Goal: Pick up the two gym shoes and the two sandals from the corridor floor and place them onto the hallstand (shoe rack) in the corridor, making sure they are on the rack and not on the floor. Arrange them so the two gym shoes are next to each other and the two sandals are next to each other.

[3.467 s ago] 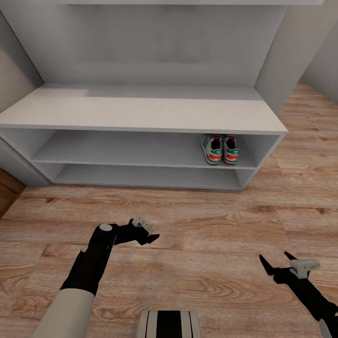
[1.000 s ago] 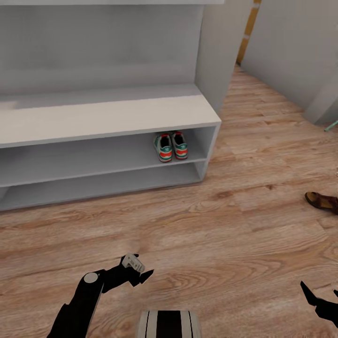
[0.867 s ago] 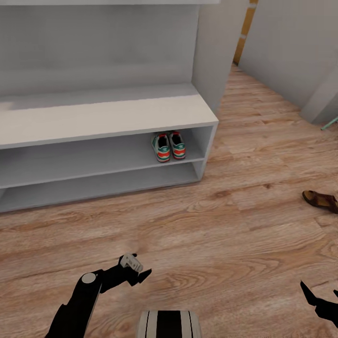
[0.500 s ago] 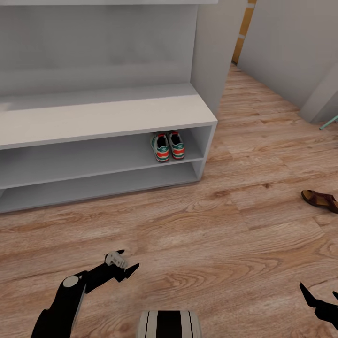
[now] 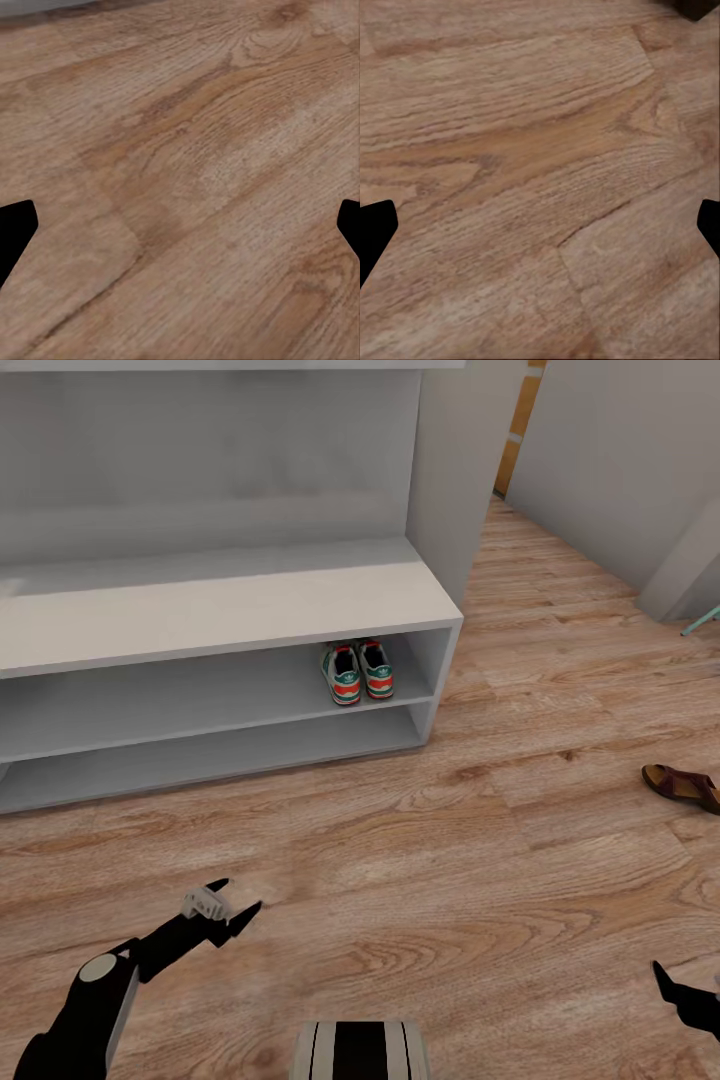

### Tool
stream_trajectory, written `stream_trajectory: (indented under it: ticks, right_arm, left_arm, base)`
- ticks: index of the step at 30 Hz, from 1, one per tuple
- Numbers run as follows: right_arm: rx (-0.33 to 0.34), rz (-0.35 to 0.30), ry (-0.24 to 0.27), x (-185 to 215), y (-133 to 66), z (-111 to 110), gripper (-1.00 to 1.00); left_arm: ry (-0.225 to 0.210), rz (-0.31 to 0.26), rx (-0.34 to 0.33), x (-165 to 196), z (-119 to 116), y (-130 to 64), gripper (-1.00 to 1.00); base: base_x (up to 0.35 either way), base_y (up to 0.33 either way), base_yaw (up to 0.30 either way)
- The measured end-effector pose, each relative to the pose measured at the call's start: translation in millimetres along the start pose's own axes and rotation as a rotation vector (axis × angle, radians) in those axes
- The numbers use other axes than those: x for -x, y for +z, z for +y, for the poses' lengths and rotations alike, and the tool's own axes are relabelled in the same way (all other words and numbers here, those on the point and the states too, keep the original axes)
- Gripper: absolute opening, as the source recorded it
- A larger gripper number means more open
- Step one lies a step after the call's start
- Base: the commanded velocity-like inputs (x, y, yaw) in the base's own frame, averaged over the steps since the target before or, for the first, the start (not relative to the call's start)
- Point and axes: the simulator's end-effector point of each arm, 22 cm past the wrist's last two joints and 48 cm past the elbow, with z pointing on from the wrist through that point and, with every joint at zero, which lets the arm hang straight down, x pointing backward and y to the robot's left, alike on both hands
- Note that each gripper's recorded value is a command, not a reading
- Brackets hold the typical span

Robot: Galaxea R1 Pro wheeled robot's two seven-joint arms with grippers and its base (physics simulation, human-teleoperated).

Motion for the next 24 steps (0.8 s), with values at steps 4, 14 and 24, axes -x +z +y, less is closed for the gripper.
stream_trajectory:
  ticks: [4,14,24]
  right_arm:
    - [-0.048,0.029,-0.023,-3.2,4.7,-7.7,1.00]
    - [-0.036,0.035,-0.035,-3.7,6.7,-0.5,1.00]
    - [-0.018,0.032,-0.030,-3.4,6.3,9.0,1.00]
  left_arm:
    - [-0.003,-0.003,0.042,-1.0,11.8,-3.0,1.00]
    - [-0.005,0.009,0.061,-6.9,15.6,-3.1,1.00]
    - [0.010,0.033,0.058,-13.4,11.8,-0.6,1.00]
  base:
    - [0.000,0.000,0.000]
    - [0.000,0.000,0.000]
    - [0.000,0.000,0.000]
